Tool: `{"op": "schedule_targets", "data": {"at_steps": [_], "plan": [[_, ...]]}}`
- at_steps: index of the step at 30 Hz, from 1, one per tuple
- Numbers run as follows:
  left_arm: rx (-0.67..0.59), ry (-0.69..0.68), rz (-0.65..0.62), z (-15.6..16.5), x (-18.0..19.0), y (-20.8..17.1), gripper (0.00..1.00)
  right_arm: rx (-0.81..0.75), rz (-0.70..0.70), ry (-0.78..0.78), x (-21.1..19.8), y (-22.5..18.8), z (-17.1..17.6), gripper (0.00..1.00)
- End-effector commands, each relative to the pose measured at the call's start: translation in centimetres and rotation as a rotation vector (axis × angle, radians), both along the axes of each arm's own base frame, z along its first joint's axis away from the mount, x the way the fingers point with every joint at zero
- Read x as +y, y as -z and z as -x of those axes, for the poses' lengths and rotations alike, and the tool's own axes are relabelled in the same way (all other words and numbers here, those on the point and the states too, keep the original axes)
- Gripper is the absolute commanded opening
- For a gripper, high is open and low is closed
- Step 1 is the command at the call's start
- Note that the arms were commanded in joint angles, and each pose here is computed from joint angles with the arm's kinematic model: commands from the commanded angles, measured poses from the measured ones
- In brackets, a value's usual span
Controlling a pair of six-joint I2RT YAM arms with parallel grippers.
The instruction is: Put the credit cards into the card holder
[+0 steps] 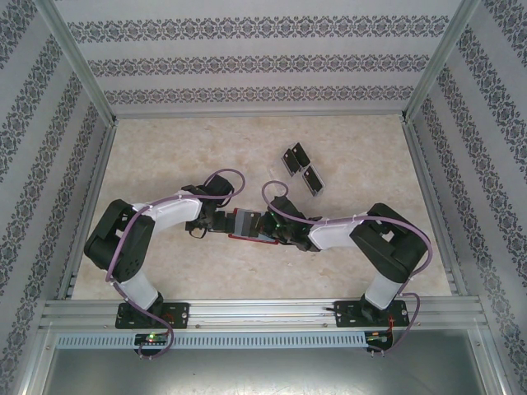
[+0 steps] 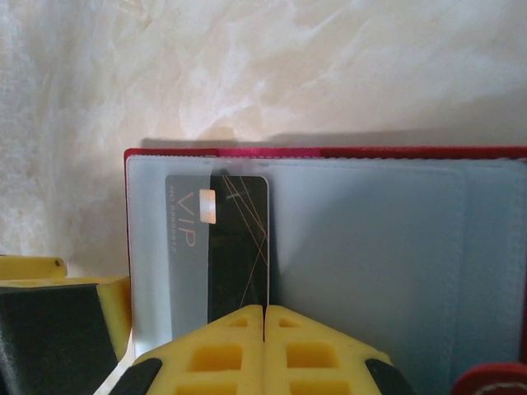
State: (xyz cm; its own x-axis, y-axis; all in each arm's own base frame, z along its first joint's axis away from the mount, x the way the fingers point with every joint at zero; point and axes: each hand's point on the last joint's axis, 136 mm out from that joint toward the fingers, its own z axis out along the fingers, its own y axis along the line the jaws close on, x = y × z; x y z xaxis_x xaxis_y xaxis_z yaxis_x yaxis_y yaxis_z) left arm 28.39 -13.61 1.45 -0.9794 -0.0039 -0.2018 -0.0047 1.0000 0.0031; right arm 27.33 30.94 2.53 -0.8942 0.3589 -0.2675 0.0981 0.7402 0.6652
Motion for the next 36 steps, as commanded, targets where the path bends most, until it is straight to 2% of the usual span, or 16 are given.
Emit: {"op": "schedule_targets", "data": {"at_steps": [1, 18, 27, 29, 36], "plan": [[0.038, 0.021, 0.000, 0.9, 0.2, 1.0, 1.00, 0.013, -0.001, -0.032, 1.1, 0.2, 0.6, 0.00], [0.038, 0.021, 0.010, 0.9, 0.0, 0.9, 1.00, 0.029, -0.022, -0.084, 3.1, -0.2, 0.8, 0.00], [0.041, 0.015, 0.040, 1.3, -0.4, 0.8, 1.00, -0.005, 0.029, -0.081, 1.3, -1.6, 1.4, 0.37], [0.041, 0.017, 0.044, 1.4, -0.5, 0.7, 1.00, -0.007, 0.051, -0.079, 0.6, -1.6, 1.4, 0.40], [0.057, 0.032, 0.068, 2.6, -1.5, 1.1, 1.00, 0.025, 0.088, -0.062, -1.2, -0.4, 1.3, 0.41]]}}
